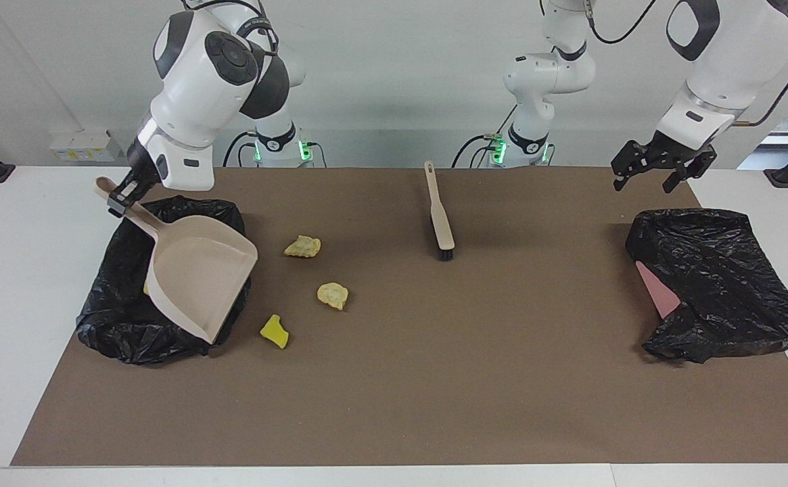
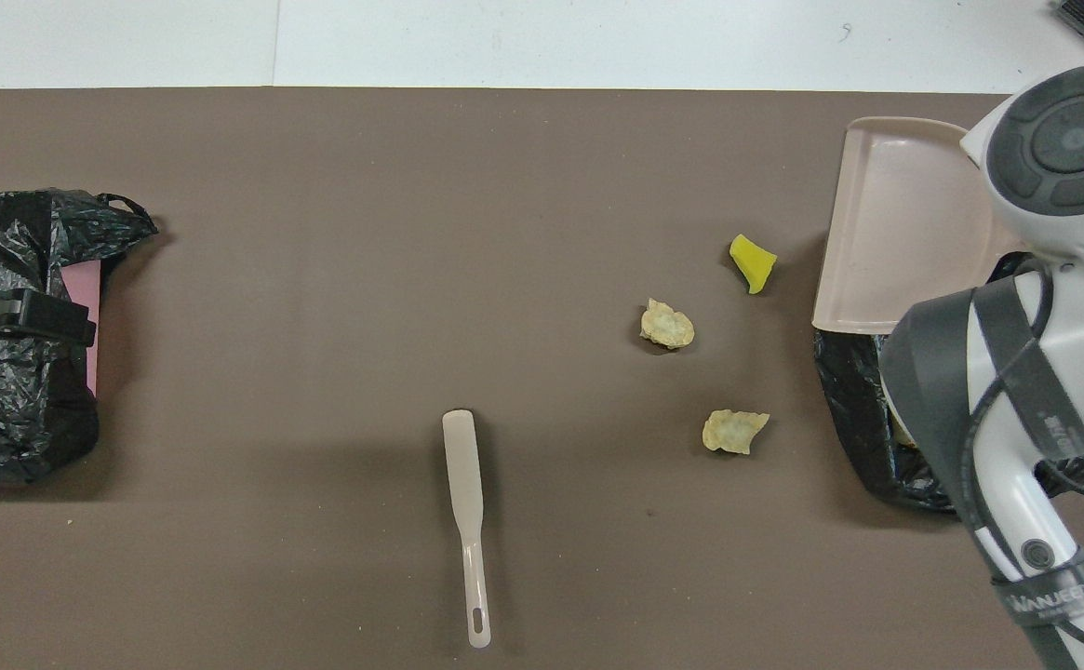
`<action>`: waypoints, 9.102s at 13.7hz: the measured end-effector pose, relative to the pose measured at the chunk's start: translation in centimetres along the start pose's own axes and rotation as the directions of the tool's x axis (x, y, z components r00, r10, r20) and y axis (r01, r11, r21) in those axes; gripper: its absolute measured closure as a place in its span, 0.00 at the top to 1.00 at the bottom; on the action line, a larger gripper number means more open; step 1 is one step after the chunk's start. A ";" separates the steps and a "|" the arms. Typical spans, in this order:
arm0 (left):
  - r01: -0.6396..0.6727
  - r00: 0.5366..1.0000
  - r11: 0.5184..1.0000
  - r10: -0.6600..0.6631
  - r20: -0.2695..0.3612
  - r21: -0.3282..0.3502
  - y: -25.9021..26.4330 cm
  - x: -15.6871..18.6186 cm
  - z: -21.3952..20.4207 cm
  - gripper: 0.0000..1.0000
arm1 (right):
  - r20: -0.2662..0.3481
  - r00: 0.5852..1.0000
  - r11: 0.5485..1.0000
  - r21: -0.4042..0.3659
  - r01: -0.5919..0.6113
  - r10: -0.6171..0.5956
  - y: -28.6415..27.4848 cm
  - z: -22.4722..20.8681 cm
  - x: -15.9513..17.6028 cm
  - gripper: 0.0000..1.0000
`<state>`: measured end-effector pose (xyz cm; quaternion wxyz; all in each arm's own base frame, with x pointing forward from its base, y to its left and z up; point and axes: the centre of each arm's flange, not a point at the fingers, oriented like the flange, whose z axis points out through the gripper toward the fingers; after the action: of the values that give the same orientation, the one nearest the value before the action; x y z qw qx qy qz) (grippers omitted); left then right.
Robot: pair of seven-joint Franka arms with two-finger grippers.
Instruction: Sweep and dump trash in bin
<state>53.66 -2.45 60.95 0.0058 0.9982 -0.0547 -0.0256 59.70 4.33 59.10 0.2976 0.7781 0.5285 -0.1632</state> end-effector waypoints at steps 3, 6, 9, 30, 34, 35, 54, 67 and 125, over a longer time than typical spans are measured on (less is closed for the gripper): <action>-0.002 1.000 1.000 0.002 0.024 -0.001 0.1 -0.1 -0.6 1.00 | -0.112 0.964 0.967 0.109 -0.230 0.242 -0.8 -0.9 2.0 0.32; -0.002 1.000 1.000 0.002 0.018 -0.001 0.2 0.1 -0.8 1.00 | -0.176 0.855 0.860 0.262 -0.438 0.488 -2.1 -2.7 4.5 0.32; -0.011 1.000 1.000 0.011 0.023 -0.001 0.6 0.3 -0.6 1.00 | -0.173 0.733 0.739 0.334 -0.585 0.658 -2.9 -5.3 8.9 0.32; 0.008 1.000 1.000 -0.008 0.023 -0.002 -0.1 0.3 -0.6 1.00 | 0.060 0.365 0.236 0.666 -0.708 0.929 -18.0 -11.7 43.5 0.32; 0.008 1.000 1.000 -0.008 0.023 -0.002 -0.1 0.3 -0.6 1.00 | 0.079 0.392 0.252 0.646 -0.720 0.917 -19.3 -10.5 44.7 0.32; 0.008 1.000 1.000 -0.008 0.023 -0.002 -0.1 0.3 -0.6 1.00 | 0.086 0.397 0.255 0.641 -0.724 0.914 -19.5 -10.0 45.0 0.32; 0.008 1.000 1.000 -0.008 0.023 -0.002 -0.1 0.3 -0.6 1.00 | 0.080 0.179 0.075 0.687 -0.722 0.981 -6.8 -12.3 31.1 1.00; -0.089 0.996 0.996 0.089 -0.018 -0.007 6.4 2.4 2.2 1.00 | 0.128 0.177 0.069 0.588 -0.806 0.976 -1.1 -7.7 2.7 1.00; -0.593 0.802 0.803 0.595 -0.040 0.064 0.9 11.1 16.2 0.32 | 0.009 0.413 0.322 0.611 -0.723 0.911 -33.7 -9.4 25.0 1.00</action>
<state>63.74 -4.66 44.25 -0.0090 0.9310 -0.3647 0.0079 37.88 37.33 42.30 0.0168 0.9994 0.0263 0.0119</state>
